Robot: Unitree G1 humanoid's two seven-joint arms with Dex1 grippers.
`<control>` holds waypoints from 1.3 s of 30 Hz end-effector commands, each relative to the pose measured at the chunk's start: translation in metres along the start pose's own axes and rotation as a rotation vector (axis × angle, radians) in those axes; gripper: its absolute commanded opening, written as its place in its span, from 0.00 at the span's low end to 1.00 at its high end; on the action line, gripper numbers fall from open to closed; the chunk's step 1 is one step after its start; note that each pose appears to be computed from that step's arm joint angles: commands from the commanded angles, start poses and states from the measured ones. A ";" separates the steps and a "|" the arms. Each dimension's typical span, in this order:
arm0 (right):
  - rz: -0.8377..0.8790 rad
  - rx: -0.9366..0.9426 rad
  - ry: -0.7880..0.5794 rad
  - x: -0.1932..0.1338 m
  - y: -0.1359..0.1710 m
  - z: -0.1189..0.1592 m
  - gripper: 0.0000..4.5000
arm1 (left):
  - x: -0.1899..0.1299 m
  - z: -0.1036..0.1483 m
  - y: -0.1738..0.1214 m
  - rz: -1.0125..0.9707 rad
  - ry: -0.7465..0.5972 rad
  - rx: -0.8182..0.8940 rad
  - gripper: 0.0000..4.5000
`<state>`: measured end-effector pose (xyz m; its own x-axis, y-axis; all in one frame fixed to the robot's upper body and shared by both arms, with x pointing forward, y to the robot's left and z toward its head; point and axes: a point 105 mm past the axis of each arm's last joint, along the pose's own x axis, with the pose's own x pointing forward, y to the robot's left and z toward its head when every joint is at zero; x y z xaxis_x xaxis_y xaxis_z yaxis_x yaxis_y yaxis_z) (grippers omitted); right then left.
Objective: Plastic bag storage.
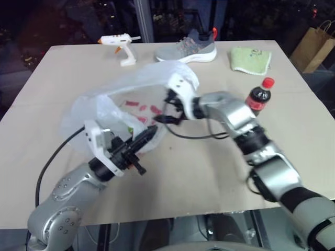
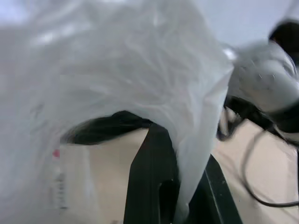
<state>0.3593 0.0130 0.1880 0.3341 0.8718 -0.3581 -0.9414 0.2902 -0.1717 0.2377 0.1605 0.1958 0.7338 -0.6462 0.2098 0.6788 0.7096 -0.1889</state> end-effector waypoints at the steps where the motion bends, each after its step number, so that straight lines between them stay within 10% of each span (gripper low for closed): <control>1: 0.051 -0.137 -0.045 -0.041 0.011 0.010 0.98 | -0.013 0.019 0.014 0.070 -0.093 -0.036 0.00; 6: -0.011 -0.135 -0.174 -0.102 0.013 0.022 0.98 | -0.021 0.022 0.016 0.107 -0.104 -0.045 0.00; 13: -0.625 -0.129 -0.326 -0.184 -0.068 0.023 0.98 | -0.021 0.022 0.013 0.120 -0.126 -0.061 0.00; 18: -0.879 -0.087 -0.184 -0.201 -0.104 -0.019 0.98 | -0.016 0.018 0.010 0.102 -0.120 -0.062 0.00; 35: -0.757 0.415 -0.165 -0.168 -0.092 -0.087 0.98 | -0.013 0.010 0.011 0.086 -0.105 -0.062 0.00; 39: -0.758 0.397 -0.158 -0.169 -0.090 -0.087 0.75 | -0.014 0.009 0.010 0.087 -0.101 -0.066 0.00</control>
<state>0.3954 -0.1988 0.1755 0.9004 0.3991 -0.1730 -0.3984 0.9163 0.0407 0.2379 0.1782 0.1917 0.7947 -0.5499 0.2568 0.6066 0.7344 -0.3046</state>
